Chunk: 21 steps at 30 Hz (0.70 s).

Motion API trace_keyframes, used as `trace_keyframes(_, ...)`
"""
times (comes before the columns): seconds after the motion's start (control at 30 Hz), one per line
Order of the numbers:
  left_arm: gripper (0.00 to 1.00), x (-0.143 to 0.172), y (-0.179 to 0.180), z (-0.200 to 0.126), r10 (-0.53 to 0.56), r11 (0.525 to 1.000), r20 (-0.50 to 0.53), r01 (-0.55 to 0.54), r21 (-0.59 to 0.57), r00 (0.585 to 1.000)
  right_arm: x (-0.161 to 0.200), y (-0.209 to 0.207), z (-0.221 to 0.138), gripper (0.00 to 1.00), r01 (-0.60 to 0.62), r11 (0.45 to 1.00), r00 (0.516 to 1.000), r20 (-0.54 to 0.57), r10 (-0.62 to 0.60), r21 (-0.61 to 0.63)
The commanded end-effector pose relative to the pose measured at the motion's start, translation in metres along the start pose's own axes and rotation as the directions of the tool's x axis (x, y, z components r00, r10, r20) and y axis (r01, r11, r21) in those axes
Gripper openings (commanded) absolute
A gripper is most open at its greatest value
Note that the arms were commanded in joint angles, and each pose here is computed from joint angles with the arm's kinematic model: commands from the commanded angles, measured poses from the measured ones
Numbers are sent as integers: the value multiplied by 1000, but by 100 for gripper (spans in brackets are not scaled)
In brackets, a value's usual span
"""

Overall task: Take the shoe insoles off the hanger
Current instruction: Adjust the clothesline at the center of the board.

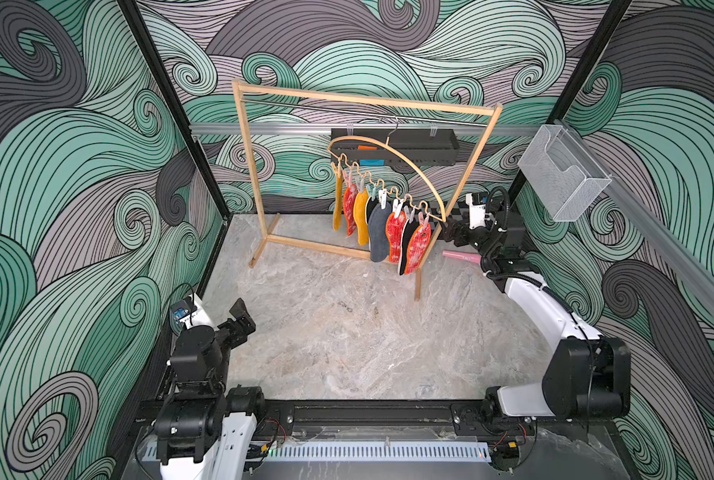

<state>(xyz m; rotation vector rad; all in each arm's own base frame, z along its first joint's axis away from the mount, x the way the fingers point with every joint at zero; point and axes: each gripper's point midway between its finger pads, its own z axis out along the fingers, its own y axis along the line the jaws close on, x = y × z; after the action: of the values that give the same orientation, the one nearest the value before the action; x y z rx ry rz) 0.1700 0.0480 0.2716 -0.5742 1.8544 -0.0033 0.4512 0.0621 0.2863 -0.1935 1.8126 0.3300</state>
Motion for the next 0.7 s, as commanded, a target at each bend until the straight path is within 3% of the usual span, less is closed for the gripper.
trace_keyframes(0.0, 96, -3, -5, 2, 14, 1000, 5, -14, 20, 1000, -5, 17, -24, 86, -43, 998, 999, 3, 43, -47)
trace_keyframes(0.4, 96, 3, -22, 8, 40, 994, -47, -35, 107, 998, 31, 42, -110, 81, -236, 972, 969, -76, 236, 9)
trace_keyframes(0.67, 96, 7, -33, 9, 57, 985, -65, -45, 167, 996, 12, 99, -166, 75, -167, 976, 984, -82, 157, -138)
